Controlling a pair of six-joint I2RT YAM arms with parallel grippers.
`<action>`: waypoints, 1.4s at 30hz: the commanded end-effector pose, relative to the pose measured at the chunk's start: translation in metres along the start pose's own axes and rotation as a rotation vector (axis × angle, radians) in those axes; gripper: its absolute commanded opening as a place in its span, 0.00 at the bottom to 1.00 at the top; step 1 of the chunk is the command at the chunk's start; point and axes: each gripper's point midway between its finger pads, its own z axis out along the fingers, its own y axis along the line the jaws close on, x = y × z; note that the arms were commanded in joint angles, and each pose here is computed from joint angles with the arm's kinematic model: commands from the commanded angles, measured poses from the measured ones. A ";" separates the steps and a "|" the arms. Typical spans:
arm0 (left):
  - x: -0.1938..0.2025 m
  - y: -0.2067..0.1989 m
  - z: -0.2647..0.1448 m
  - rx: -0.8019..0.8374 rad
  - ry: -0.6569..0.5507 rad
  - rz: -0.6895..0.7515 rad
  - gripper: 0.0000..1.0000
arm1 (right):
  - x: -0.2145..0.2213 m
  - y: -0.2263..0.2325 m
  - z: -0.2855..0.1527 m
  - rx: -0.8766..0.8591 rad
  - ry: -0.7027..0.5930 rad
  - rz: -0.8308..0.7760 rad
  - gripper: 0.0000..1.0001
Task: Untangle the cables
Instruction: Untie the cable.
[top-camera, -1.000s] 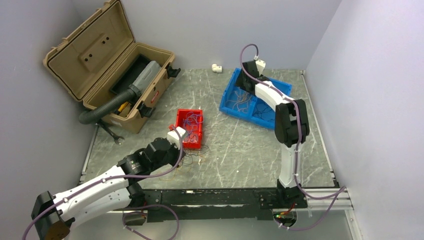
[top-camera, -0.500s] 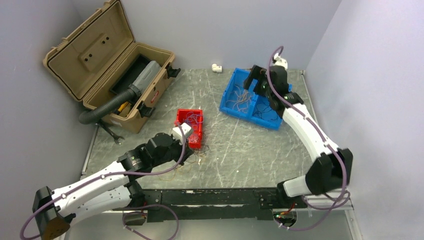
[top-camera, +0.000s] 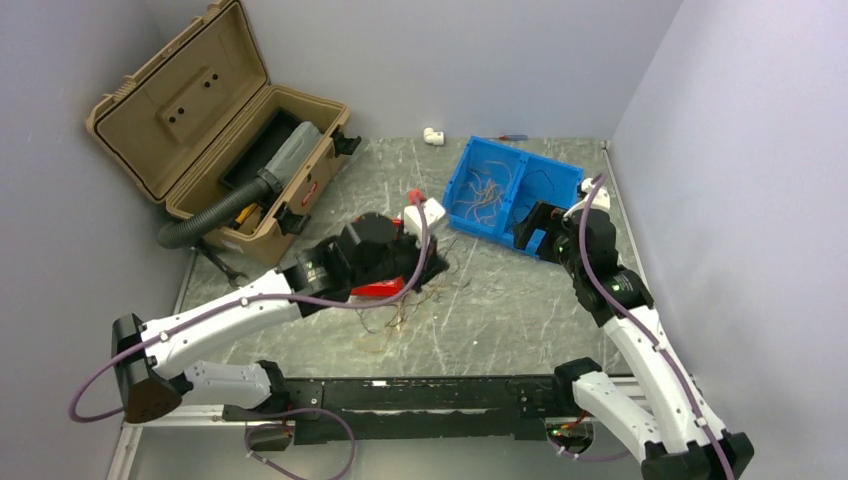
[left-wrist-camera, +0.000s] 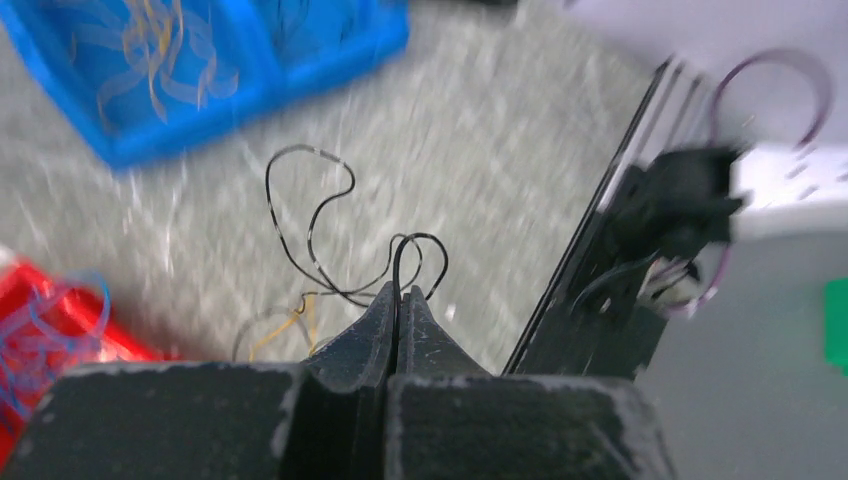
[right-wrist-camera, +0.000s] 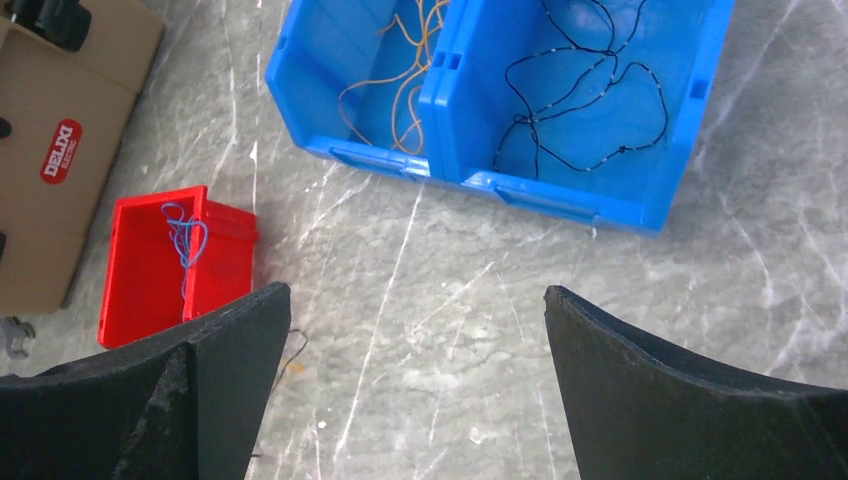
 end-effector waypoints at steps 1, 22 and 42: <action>-0.104 -0.040 -0.025 0.128 -0.179 0.073 0.00 | 0.006 -0.014 -0.017 0.032 0.000 -0.034 0.99; -0.057 -0.037 -0.013 0.160 -0.095 0.019 0.00 | 0.051 0.088 -0.086 -0.757 0.033 -0.107 1.00; -0.056 -0.020 -0.017 0.068 -0.086 0.047 0.00 | 0.141 0.070 -0.074 -0.774 0.290 0.005 0.84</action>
